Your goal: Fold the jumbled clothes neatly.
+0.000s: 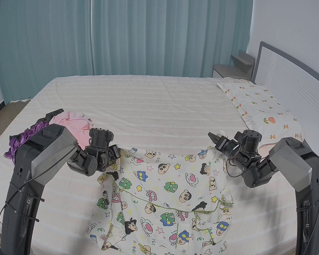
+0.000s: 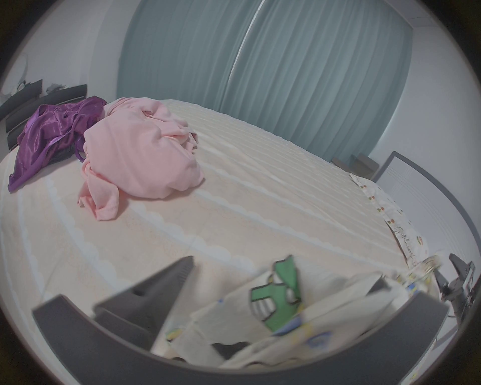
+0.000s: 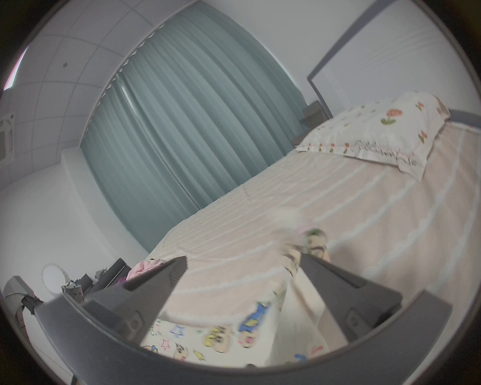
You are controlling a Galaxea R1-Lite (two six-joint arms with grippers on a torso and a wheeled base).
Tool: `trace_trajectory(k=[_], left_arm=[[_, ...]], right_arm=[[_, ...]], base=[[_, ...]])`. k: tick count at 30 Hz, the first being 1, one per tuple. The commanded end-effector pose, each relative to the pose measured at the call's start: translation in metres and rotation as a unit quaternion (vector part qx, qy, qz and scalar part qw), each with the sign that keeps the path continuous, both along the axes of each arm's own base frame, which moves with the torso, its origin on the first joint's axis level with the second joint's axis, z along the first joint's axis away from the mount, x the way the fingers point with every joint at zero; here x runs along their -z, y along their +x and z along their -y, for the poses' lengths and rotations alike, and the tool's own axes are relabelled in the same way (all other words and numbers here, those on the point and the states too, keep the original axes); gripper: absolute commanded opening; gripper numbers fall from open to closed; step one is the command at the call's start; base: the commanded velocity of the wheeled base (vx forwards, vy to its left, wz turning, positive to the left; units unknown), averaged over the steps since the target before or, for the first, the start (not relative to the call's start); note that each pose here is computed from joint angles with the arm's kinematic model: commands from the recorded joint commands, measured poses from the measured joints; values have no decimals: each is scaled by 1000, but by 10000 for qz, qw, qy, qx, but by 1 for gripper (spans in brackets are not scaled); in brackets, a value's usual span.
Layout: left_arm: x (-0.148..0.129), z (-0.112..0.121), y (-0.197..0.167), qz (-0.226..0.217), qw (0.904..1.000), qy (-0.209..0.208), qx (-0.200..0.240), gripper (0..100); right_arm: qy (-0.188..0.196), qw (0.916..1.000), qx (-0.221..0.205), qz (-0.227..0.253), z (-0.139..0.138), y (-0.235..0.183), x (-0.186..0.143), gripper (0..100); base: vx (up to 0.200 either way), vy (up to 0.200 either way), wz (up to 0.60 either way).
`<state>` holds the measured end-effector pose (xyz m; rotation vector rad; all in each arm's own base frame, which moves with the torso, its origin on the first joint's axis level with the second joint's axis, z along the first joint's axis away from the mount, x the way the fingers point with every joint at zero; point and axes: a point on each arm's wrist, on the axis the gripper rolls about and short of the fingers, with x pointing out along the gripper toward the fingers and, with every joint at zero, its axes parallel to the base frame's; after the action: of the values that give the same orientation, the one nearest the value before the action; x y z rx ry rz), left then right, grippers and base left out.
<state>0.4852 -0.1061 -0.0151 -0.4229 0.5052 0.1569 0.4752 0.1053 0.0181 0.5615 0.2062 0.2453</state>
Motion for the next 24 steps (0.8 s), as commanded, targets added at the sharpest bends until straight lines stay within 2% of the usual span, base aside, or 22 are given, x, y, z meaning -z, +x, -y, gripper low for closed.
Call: trace_trajectory(k=[1, 7, 13, 14, 18, 21, 24], left_arm=[[19, -7, 13, -40, 9994, 148, -311, 100], [18, -24, 18, -1, 9986, 158, -513, 100], [5, -42, 21, 84, 9975, 138, -681, 100], [-4, -48, 21, 87, 9974, 114, -703, 100], [-18, -59, 18, -214, 9979, 57, -614, 100], [-27, -69, 12, -641, 9971, -102, -397, 100], [-38, -81, 12, -844, 9955, -222, -378, 100]], right_arm=[[322, 9984, 455, 6, 2, 17, 16, 100], [382, 9957, 847, -10, 24, 20, 16, 100], [289, 9947, 925, -340, 41, -5, 8, 100], [246, 9942, 928, -480, 45, -18, 3, 100], [196, 9935, 820, -771, 54, -51, -9, 100], [106, 9931, 616, -988, 65, -81, -16, 100], [-250, 9891, 520, -1358, 75, -113, -10, 100]], base=[[0, 0, 0], [0, 0, 0], [0, 0, 0], [0, 0, 0], [0, 0, 0], [0, 0, 0], [0, 0, 0]])
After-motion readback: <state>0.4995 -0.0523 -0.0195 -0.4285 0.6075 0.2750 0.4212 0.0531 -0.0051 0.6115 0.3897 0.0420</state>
